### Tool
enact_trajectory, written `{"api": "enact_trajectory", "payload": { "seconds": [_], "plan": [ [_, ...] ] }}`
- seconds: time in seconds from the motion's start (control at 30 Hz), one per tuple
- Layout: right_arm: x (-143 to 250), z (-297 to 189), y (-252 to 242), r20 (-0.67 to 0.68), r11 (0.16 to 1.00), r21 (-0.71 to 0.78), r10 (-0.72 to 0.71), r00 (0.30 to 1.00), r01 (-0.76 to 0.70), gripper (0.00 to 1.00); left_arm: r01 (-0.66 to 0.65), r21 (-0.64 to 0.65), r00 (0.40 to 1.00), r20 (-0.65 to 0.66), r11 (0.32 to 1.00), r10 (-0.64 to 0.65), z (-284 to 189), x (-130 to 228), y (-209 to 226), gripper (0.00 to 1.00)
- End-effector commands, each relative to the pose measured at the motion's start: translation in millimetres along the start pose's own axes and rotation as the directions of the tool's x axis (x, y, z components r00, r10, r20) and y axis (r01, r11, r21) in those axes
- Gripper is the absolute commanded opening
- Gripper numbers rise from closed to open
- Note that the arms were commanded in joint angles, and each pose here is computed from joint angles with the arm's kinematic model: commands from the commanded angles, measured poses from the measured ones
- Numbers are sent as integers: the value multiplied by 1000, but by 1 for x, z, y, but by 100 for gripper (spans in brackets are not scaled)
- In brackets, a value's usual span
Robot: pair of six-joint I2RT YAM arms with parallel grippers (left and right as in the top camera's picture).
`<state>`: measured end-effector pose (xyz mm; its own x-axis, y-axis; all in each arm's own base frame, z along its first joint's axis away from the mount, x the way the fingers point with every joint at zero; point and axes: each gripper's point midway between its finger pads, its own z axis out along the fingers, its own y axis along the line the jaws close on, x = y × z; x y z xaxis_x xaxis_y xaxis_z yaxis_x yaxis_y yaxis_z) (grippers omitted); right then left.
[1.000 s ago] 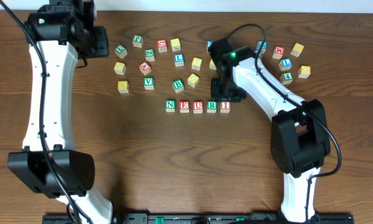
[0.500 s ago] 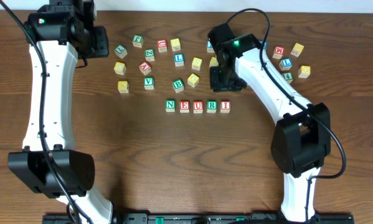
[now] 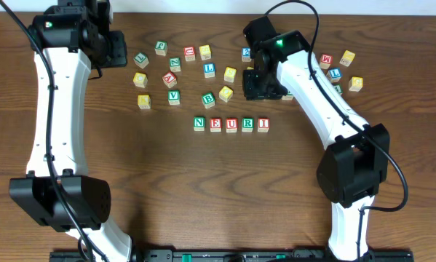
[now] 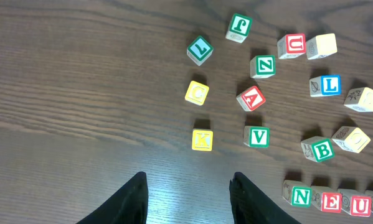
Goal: Spell out NEURIPS
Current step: 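Lift the right gripper and move it up toward the blue P block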
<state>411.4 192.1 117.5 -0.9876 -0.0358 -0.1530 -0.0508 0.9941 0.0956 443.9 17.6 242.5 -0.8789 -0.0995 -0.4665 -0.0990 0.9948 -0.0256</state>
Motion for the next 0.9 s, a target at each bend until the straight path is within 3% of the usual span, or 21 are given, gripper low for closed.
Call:
{"api": "enact_trajectory", "payload": {
  "seconds": [0.0, 0.87],
  "plan": [
    [-7, -20, 6, 40, 999, -44, -14, 999, 16, 41, -1, -6, 1000, 14, 1000, 1, -4, -4, 0, 42],
    [-11, -21, 14, 64, 998, -54, -33, 997, 37, 44, -1, -6, 1000, 14, 1000, 1, -4, -4, 0, 42]
  ]
}}
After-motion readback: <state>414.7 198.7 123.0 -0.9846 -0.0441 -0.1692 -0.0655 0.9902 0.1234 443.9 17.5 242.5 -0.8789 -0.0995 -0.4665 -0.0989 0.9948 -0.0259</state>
